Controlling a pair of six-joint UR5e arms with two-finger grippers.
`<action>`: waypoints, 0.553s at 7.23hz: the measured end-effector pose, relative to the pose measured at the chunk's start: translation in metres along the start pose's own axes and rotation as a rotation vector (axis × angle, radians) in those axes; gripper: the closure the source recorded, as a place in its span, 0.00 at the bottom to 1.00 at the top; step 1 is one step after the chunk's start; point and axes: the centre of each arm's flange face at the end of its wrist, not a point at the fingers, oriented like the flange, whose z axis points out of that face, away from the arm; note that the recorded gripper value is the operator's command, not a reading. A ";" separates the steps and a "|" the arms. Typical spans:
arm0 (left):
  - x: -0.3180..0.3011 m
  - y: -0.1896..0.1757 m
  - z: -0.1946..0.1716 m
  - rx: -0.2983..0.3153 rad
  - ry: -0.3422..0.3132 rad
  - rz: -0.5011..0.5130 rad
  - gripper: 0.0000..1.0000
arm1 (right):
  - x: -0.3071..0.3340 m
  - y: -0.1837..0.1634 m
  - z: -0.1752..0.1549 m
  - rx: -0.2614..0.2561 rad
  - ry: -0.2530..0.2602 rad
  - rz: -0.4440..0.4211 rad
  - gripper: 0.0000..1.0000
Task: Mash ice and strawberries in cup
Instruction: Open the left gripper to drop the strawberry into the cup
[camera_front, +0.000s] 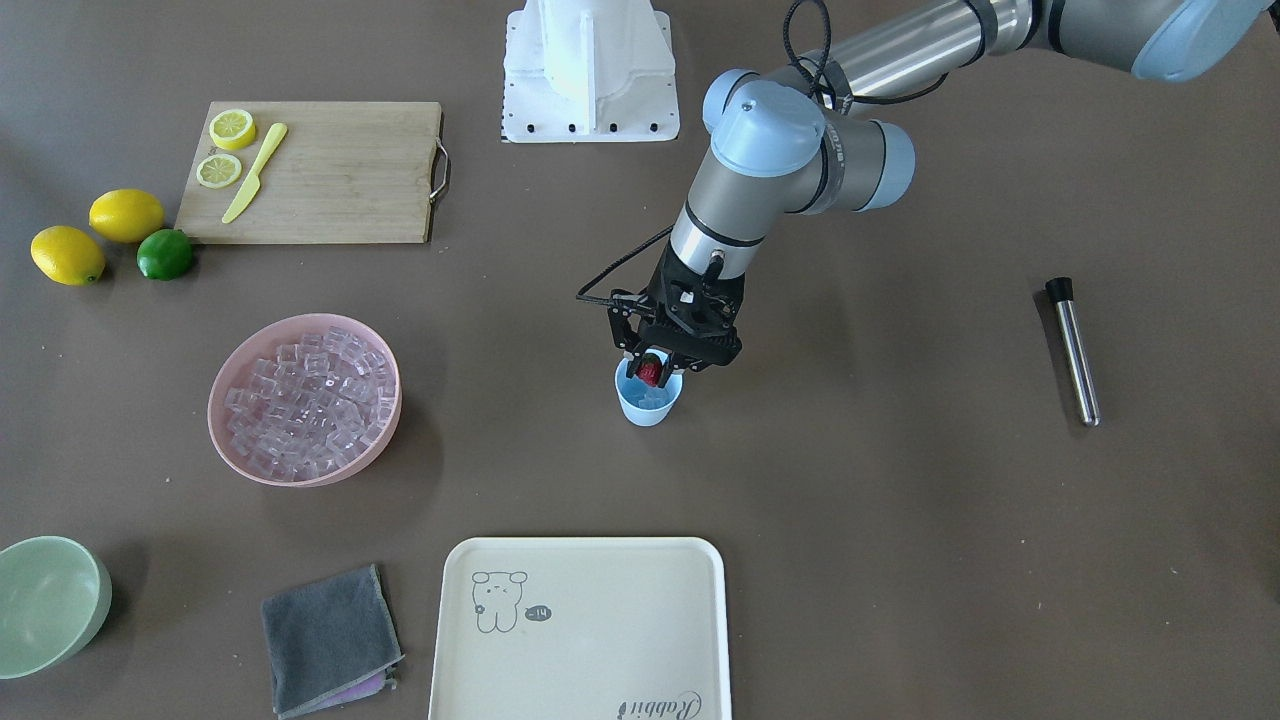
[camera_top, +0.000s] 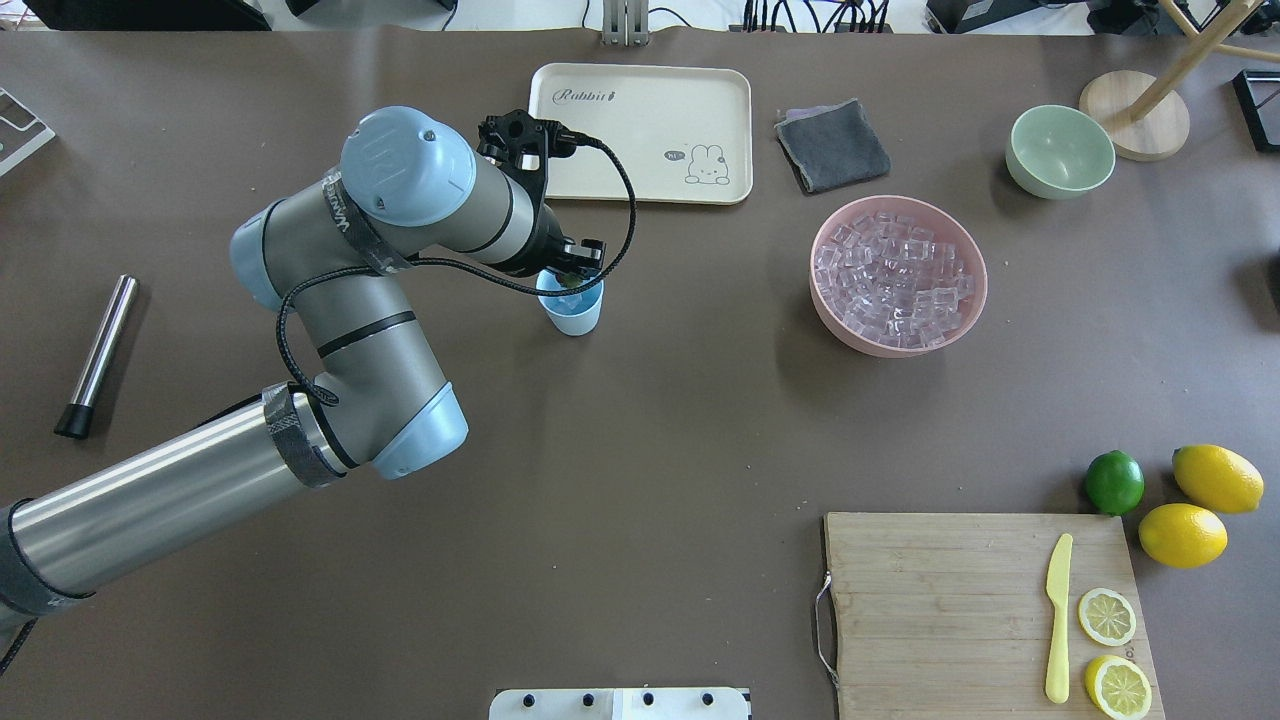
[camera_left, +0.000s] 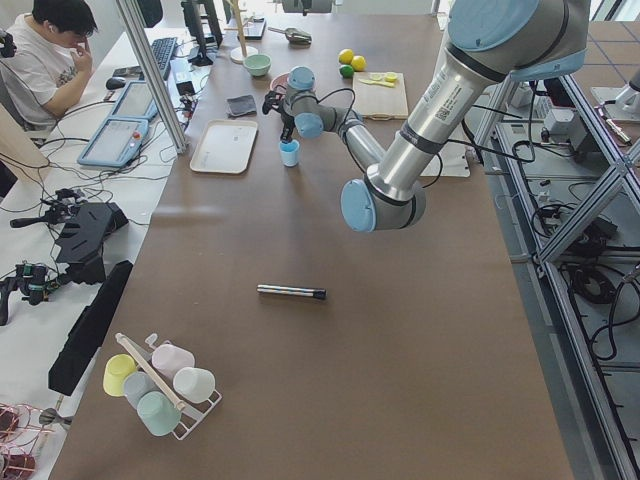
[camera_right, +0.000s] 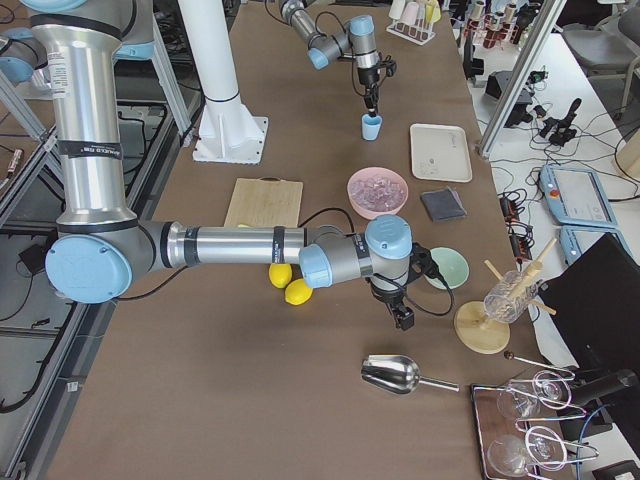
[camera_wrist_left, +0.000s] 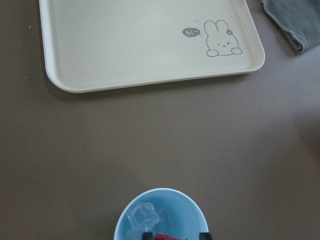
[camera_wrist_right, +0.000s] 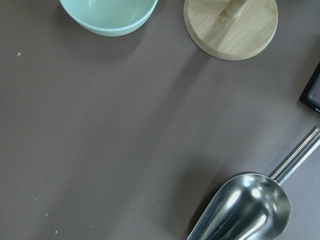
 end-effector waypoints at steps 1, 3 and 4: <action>0.000 0.000 0.001 0.000 0.001 0.001 0.10 | 0.000 0.001 0.000 0.001 -0.003 0.001 0.01; 0.000 0.000 0.000 0.002 0.004 0.003 0.02 | -0.001 0.001 0.000 0.004 -0.009 0.001 0.01; 0.000 -0.002 -0.003 0.006 0.007 0.002 0.03 | -0.001 0.001 0.000 0.003 -0.010 0.001 0.01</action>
